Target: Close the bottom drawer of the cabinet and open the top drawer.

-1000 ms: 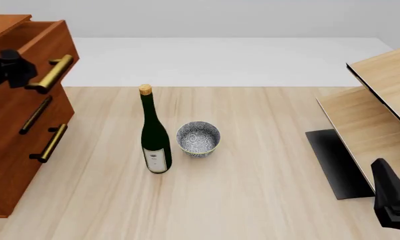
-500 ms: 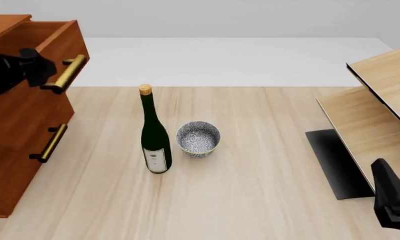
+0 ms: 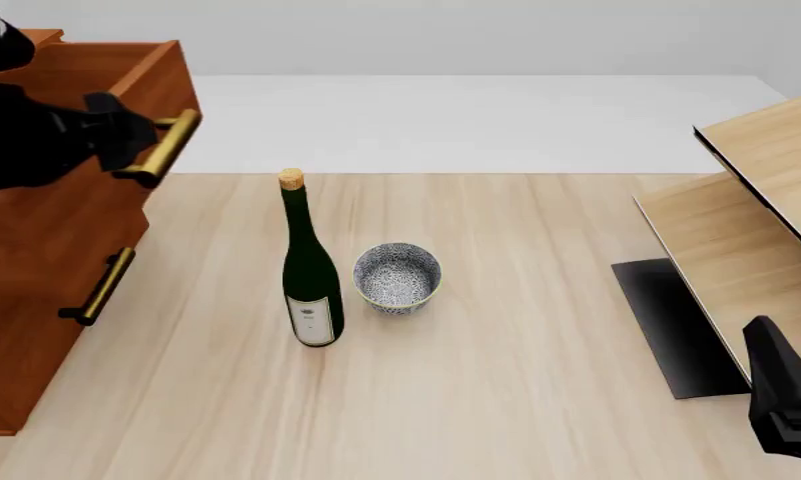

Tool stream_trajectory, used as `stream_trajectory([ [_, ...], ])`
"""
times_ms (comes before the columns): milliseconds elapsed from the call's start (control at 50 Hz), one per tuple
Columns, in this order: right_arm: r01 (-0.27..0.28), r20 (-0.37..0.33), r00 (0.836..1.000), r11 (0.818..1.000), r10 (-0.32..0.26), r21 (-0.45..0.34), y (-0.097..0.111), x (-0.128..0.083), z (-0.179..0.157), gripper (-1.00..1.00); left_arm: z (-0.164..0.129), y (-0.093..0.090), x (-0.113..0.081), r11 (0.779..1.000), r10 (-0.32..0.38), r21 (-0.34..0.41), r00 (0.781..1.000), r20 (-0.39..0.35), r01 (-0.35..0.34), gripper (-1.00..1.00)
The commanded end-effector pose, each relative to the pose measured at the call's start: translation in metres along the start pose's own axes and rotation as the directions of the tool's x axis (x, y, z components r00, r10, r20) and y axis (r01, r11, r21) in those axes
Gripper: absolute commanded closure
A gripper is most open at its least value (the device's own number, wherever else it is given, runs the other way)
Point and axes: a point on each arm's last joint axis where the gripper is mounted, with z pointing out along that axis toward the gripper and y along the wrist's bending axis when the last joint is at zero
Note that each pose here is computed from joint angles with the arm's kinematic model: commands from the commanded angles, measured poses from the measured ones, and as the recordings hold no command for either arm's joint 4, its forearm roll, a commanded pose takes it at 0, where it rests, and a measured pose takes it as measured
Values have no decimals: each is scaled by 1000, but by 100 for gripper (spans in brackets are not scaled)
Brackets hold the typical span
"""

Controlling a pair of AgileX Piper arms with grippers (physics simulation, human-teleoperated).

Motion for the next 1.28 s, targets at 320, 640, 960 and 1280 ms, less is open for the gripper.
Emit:
stream_trajectory([
  [320, -4, -2, 1000, 1000, 4, 5, 0, 0, 2, -100, 40, -29, 37, 995, 39, 98, 985, -170, -23, -100],
  [640, -4, -1, 1000, 1000, 4, 6, 0, 0, 1, -100, 30, -64, 40, 972, 98, 225, 983, -154, -61, -100],
  [960, -3, -1, 1000, 1000, 3, 4, 0, 0, 1, -100, 22, -90, 35, 946, 120, 316, 985, -125, -75, -100],
  [1280, 3, 3, 1000, 1000, -3, -2, 0, 1, -1, -100, 0, -85, 30, 931, 81, 358, 997, -6, -73, -100],
])
